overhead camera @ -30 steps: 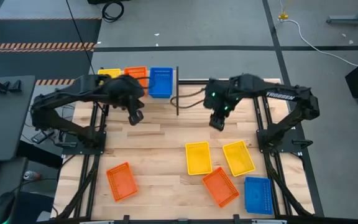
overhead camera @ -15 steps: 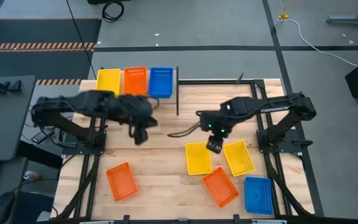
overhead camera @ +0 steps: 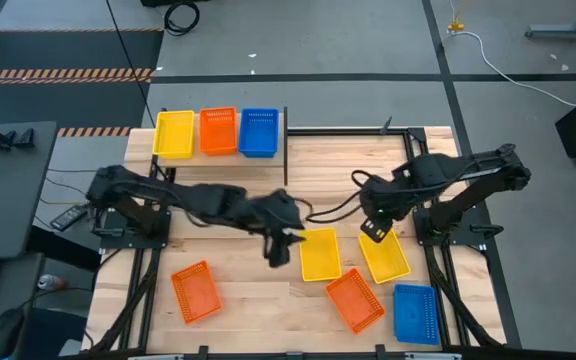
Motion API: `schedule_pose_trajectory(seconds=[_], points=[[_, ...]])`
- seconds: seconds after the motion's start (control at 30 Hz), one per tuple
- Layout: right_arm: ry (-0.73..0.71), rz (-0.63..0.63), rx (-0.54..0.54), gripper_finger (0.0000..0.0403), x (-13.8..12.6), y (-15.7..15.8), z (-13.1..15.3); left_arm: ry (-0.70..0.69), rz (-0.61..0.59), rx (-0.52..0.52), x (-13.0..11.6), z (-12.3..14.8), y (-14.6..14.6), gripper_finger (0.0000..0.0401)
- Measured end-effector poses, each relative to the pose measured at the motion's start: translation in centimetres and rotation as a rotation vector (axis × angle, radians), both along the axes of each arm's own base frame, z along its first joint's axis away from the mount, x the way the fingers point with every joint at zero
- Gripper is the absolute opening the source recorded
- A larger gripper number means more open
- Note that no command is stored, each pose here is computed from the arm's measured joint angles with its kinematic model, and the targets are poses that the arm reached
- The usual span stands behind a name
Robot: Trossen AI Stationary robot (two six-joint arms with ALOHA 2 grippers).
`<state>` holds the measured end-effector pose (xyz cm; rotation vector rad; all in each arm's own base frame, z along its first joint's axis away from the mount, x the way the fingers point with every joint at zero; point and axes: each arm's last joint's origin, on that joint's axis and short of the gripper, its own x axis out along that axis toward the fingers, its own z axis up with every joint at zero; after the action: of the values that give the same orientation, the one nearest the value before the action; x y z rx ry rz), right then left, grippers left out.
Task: Stack baskets on shelf by color
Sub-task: Stack the left yellow bin on top of the yellow bin on the shelf
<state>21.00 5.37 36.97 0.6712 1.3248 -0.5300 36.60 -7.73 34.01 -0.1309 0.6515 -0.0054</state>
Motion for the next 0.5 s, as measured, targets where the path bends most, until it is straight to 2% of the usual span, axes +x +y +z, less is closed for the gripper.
schedule_pose_trajectory(seconds=[0.13,0.27,0.5], points=[[-0.026,-0.039,0.064,0.0170,-1.5,0.9,0.8,0.090,-0.025,-0.008,1.7,-3.3,-1.6,0.0132],[-0.061,-0.031,0.098,0.0170,-3.2,1.9,1.6,0.058,-0.057,-0.057,2.8,-4.4,-3.1,0.0131],[-0.148,0.003,0.011,0.0170,-4.7,2.2,2.4,0.014,-0.086,-0.066,4.7,-6.8,-4.8,0.0145]])
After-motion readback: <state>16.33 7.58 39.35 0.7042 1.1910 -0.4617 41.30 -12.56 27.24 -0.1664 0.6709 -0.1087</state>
